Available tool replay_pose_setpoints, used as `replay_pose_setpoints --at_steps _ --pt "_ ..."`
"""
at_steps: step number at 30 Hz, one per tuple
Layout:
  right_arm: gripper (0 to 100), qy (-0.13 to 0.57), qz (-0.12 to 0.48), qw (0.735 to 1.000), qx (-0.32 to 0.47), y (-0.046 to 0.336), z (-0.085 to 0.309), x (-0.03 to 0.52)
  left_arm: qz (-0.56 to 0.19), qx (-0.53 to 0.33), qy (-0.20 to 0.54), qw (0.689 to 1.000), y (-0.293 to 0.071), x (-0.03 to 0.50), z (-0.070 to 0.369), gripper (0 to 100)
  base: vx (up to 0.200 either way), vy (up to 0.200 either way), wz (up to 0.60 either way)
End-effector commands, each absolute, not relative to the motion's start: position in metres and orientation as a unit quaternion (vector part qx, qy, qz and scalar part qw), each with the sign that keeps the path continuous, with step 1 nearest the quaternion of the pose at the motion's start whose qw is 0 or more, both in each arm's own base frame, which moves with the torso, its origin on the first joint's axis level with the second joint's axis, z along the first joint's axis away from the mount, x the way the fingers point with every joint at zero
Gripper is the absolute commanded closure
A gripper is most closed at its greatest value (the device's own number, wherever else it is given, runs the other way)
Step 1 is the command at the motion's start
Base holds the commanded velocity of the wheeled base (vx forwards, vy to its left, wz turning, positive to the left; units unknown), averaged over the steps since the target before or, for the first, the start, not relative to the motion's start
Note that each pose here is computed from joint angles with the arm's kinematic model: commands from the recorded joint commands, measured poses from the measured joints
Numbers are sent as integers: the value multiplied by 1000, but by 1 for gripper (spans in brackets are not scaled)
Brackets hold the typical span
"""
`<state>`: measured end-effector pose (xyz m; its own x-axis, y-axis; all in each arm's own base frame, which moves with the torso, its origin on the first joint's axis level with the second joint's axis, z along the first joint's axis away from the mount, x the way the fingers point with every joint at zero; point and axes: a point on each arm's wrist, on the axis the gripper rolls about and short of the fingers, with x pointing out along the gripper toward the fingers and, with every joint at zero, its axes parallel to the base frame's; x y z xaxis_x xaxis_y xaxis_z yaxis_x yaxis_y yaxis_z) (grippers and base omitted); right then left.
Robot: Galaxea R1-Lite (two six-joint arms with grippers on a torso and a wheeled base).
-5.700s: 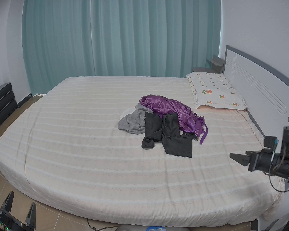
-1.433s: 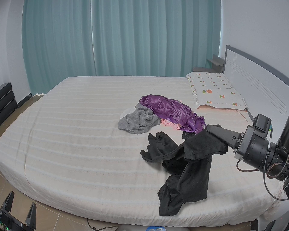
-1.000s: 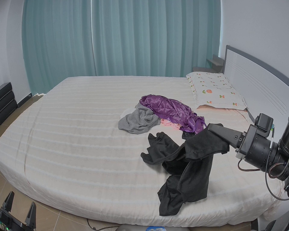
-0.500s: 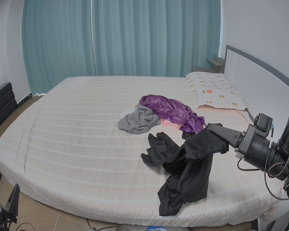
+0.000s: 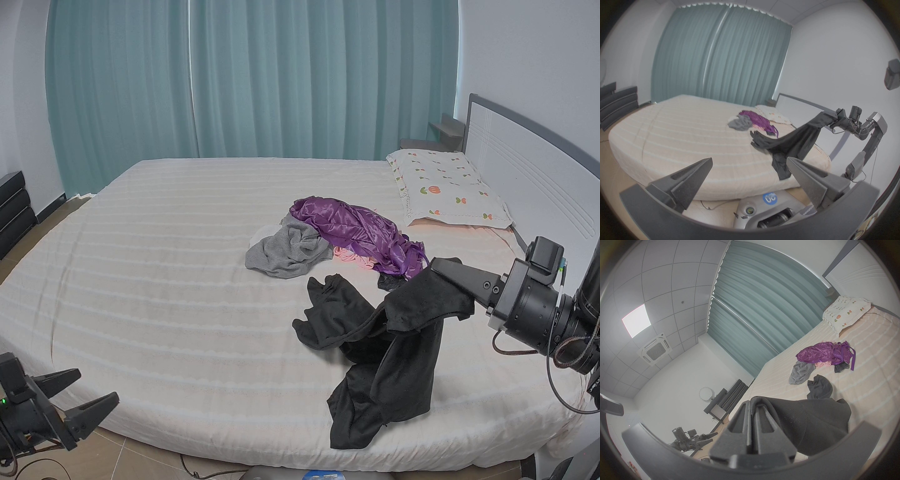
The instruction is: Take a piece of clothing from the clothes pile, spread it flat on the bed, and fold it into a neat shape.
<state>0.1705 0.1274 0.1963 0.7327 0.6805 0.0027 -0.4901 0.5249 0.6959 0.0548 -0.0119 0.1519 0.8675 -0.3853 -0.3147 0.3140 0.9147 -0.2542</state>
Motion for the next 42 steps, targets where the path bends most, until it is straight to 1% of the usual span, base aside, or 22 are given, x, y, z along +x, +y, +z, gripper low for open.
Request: replay_pose_setpoints --at_steps 1,3,4,7,11,12,13,15,17,20,27,29,33,39,42 --pt "100 138 330 866 350 126 194 174 -233 -94 322 913 -31 117 132 0 0 0 0" --pt "100 139 330 866 350 126 194 175 -233 -93 336 908 -34 127 126 0 0 0 0" --pt "100 137 327 867 350 126 194 176 -231 -92 358 900 -38 146 115 0 0 0 0" --pt "100 133 323 869 352 124 196 178 -227 -91 377 893 -43 171 98 0 0 0 0" --pt "100 136 321 869 351 125 194 179 -218 -82 392 890 -52 195 76 0 0 0 0" --pt "100 136 320 869 351 125 194 180 -210 -71 396 891 -59 209 62 0 0 0 0" --pt "100 136 319 870 351 125 194 180 -209 -68 398 891 -61 212 58 0 0 0 0" --pt "100 132 319 870 352 124 195 180 -207 -49 396 893 -76 224 40 0 0 0 0" --pt "100 131 320 870 352 123 196 179 -206 -41 392 895 -83 228 32 0 0 0 0" --pt "100 132 315 871 352 122 195 181 -220 -24 391 893 -103 239 11 0 0 0 0" --pt "100 130 311 873 353 122 195 182 -241 -5 387 890 -136 263 -17 0 0 0 0" --pt "100 130 312 872 353 121 195 181 -242 -3 385 890 -140 266 -20 0 0 0 0" --pt "100 126 311 873 354 120 196 181 -252 -4 362 898 -159 292 -29 0 0 0 0" --pt "100 125 313 872 354 121 197 182 -274 -3 335 901 -188 313 -40 0 0 0 0" --pt "100 115 316 872 355 122 203 182 -271 -2 320 908 -197 325 -43 0 0 0 0"
